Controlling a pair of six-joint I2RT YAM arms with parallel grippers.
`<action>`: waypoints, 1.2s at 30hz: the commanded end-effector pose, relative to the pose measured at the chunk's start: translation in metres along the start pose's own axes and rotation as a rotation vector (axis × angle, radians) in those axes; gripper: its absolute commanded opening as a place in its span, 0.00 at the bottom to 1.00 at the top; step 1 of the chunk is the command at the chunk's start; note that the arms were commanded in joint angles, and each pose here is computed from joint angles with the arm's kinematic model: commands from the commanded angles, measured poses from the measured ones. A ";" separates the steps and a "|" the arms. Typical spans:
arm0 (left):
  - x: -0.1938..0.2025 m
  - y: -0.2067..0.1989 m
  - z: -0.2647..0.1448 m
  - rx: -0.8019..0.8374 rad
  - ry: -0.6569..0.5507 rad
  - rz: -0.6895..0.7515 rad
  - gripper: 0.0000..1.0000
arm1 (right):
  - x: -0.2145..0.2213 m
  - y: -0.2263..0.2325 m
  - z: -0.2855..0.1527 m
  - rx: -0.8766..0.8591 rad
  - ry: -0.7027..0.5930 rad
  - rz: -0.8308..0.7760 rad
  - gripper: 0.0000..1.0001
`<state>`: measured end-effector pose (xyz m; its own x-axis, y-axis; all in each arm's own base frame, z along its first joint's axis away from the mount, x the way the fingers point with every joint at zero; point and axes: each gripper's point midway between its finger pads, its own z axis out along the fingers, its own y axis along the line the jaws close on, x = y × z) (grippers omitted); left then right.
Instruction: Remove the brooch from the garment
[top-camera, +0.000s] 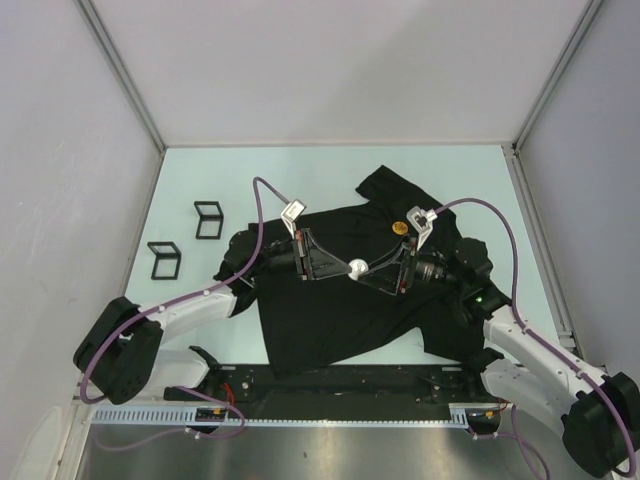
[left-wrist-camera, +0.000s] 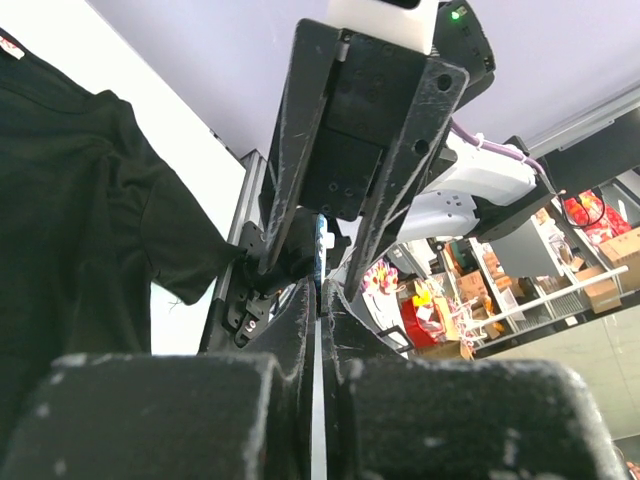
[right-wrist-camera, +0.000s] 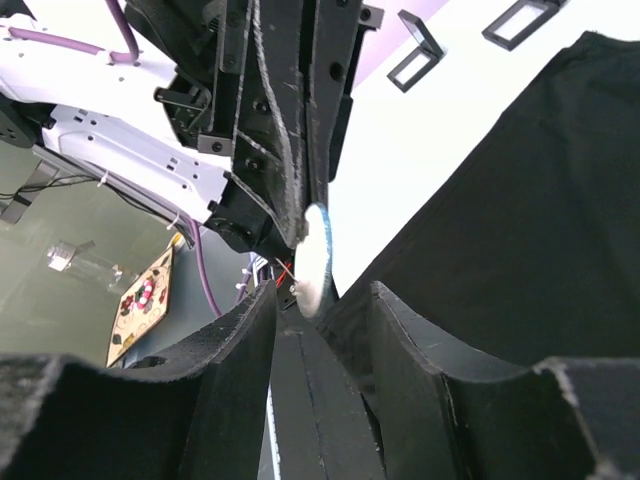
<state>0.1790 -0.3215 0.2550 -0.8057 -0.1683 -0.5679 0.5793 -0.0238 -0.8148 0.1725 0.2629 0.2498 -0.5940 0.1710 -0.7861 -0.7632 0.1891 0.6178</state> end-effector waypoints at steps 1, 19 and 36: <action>-0.001 -0.009 -0.002 0.044 0.001 0.046 0.00 | -0.015 0.011 0.001 -0.028 -0.049 -0.048 0.46; 0.003 -0.008 0.000 0.054 0.030 0.049 0.00 | -0.008 0.012 0.007 -0.059 -0.016 -0.027 0.30; 0.002 -0.011 0.007 0.000 0.049 0.154 0.00 | -0.006 0.000 0.013 -0.014 -0.022 0.034 0.13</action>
<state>0.1791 -0.3238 0.2404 -0.7994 -0.1310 -0.5864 0.5900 0.0129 -0.8073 0.1736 0.2717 0.2432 -0.6389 0.1618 -0.7521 -0.7319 0.1730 0.6590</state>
